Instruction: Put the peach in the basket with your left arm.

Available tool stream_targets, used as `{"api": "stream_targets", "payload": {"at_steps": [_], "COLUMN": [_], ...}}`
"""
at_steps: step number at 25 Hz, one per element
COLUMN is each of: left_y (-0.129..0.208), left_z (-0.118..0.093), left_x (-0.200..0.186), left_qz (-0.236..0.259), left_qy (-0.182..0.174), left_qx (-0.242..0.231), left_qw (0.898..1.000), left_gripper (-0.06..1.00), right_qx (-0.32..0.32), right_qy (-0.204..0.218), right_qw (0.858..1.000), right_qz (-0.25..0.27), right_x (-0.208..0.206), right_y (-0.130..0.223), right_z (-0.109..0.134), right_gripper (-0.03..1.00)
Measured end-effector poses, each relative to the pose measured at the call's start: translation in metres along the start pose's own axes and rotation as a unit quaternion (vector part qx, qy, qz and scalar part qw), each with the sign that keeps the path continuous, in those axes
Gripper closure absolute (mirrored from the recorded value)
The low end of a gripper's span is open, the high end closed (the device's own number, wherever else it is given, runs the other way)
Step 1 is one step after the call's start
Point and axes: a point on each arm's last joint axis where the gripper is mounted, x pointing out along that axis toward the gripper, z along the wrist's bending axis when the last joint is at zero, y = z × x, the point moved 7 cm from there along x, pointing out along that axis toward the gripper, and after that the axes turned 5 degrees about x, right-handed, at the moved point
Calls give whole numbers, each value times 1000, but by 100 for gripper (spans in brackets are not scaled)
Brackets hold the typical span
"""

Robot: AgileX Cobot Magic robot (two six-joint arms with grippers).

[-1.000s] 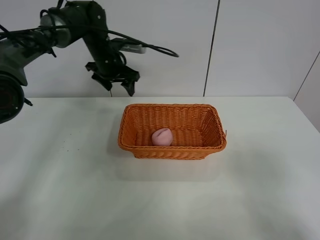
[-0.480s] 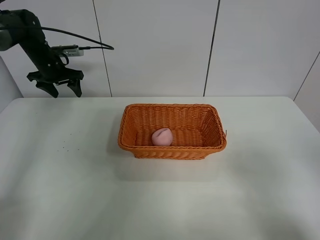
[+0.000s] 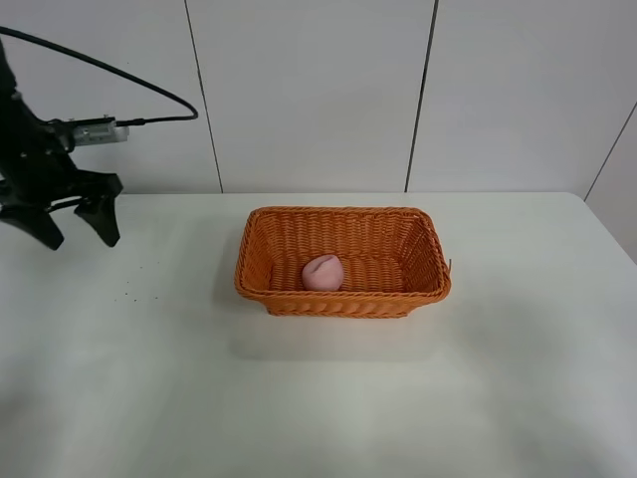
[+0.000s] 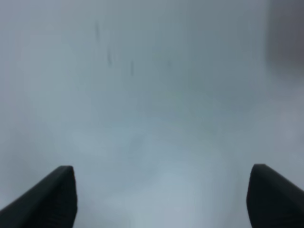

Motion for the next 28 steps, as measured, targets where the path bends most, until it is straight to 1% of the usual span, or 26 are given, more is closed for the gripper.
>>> {"api": "stream_targets", "payload": {"at_steps": [2, 3, 4, 7, 8, 9, 11, 14, 16, 19, 20, 22, 25, 27, 28], "left_y": [34, 58, 75, 136, 151, 168, 193, 222, 239, 262, 266, 274, 285, 293, 297], "left_z": [-5, -9, -12, -21, -23, -25, -27, -29, -31, -34, -35, -37, -40, -41, -42], "left_x": [-7, -11, -14, -21, -21, -20, -17, -11, -5, -9, -14, -22, -33, -38, -41], "left_qz": [8, 10, 11, 0, -5, -15, -54, -117, -144, -202, -230, -278, -343, -380, -401], "left_qy": [1, 1, 1, 0, -1, -2, -8, -17, -20, -29, -33, -40, -48, -52, -55], "left_qx": [-1, -1, -2, 0, 1, 1, 4, 8, 11, 20, 24, 31, 40, 45, 48], "left_qw": [1000, 1000, 1000, 1000, 1000, 1000, 999, 993, 989, 979, 972, 959, 937, 922, 913], "left_gripper": [19, 19, 19, 19, 19, 19, 19, 19, 19, 19, 19, 19, 19, 19, 19], "right_qx": [0, 0, 0, 0, 0, 0, 0, 0, 0, 0, 0, 0, 0, 0, 0], "right_qy": [0, 0, 0, 0, 0, 0, 0, 0, 0, 0, 0, 0, 0, 0, 0], "right_qw": [1000, 1000, 1000, 1000, 1000, 1000, 1000, 1000, 1000, 1000, 1000, 1000, 1000, 1000, 1000], "right_qz": [0, 0, 0, 0, 0, 0, 0, 0, 0, 0, 0, 0, 0, 0, 0], "right_x": [0, 0, 0, 0, 0, 0, 0, 0, 0, 0, 0, 0, 0, 0, 0], "right_y": [0, 0, 0, 0, 0, 0, 0, 0, 0, 0, 0, 0, 0, 0, 0], "right_z": [0, 0, 0, 0, 0, 0, 0, 0, 0, 0, 0, 0, 0, 0, 0], "right_gripper": [27, 27, 27, 27, 27, 27, 27, 27, 27, 27, 27, 27, 27, 27, 27]}}
